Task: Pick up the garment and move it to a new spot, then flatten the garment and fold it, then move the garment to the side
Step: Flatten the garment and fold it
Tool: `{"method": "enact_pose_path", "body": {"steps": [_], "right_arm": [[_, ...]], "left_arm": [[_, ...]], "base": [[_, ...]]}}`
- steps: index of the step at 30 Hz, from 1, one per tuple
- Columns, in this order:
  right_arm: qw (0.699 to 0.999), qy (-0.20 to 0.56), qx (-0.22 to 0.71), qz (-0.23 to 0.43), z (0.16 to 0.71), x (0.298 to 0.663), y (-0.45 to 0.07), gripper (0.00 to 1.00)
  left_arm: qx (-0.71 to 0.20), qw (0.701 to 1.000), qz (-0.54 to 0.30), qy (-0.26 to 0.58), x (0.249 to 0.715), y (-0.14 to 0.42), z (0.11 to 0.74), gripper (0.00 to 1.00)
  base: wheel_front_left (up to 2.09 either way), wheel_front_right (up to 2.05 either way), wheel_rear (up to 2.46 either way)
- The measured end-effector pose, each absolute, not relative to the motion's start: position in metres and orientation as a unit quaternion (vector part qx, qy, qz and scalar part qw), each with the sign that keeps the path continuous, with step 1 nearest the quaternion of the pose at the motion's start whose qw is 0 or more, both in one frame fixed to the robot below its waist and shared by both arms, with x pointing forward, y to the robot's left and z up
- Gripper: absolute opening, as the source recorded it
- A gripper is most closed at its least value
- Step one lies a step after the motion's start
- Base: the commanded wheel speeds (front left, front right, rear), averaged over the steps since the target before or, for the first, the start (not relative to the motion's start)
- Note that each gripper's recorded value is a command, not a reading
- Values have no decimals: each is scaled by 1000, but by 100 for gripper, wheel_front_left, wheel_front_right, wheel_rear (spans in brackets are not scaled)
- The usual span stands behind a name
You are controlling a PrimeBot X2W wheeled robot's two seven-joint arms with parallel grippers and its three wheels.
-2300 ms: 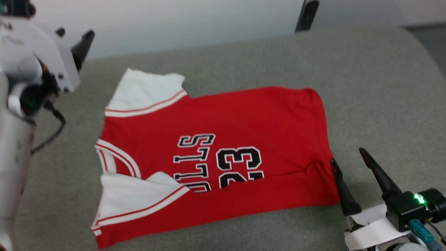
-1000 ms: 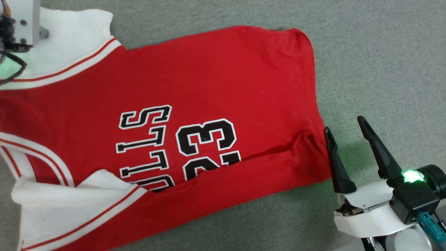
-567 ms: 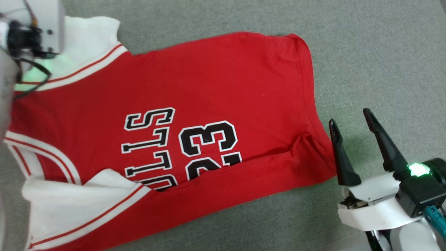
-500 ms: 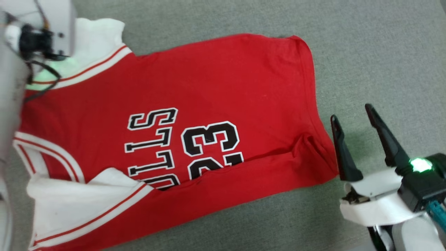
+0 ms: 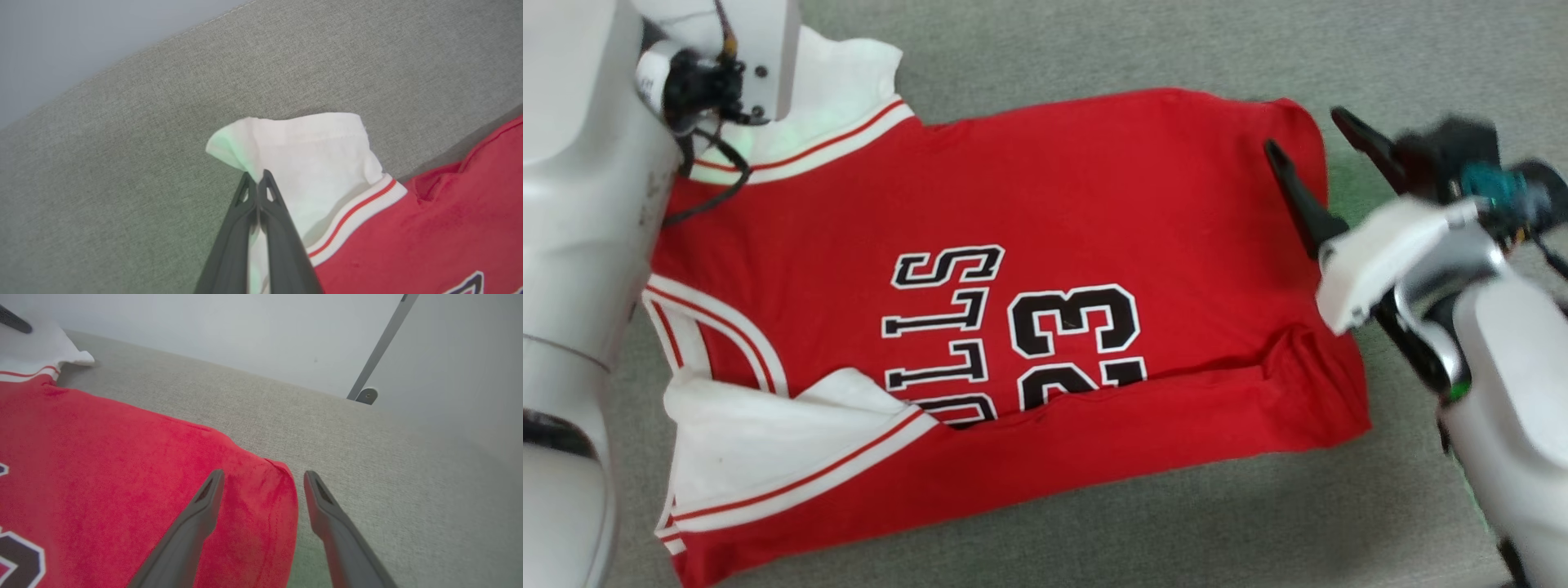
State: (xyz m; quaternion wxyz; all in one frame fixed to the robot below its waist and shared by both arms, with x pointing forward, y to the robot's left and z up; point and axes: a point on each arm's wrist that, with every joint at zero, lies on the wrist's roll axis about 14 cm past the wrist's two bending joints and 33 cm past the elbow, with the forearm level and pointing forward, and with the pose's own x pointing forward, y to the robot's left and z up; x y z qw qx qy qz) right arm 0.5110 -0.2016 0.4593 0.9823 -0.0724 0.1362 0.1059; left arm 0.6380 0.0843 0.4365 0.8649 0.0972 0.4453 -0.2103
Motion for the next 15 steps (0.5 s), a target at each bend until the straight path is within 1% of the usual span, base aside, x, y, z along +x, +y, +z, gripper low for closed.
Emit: {"method": "enact_pose_path", "body": {"steps": [2,4,5,10,15], "right_arm": [[975,173,-72,115,452,525,-198,100],[962,227,-90,124,437,531,-196,100],[956,251,-82,127,431,535,-193,100],[923,346,-79,151,409,544,-175,100],[889,430,-63,146,394,547,-176,100]], "left_arm": [[97,866,-213,442,639,82,437,0],[96,865,-216,443,639,81,433,0],[95,864,-217,445,638,81,430,0],[94,865,-219,441,642,80,428,0],[92,865,-220,441,644,80,424,0]], "base": [[0,0,0],[0,0,0],[0,0,0],[0,0,0],[0,0,0]]}}
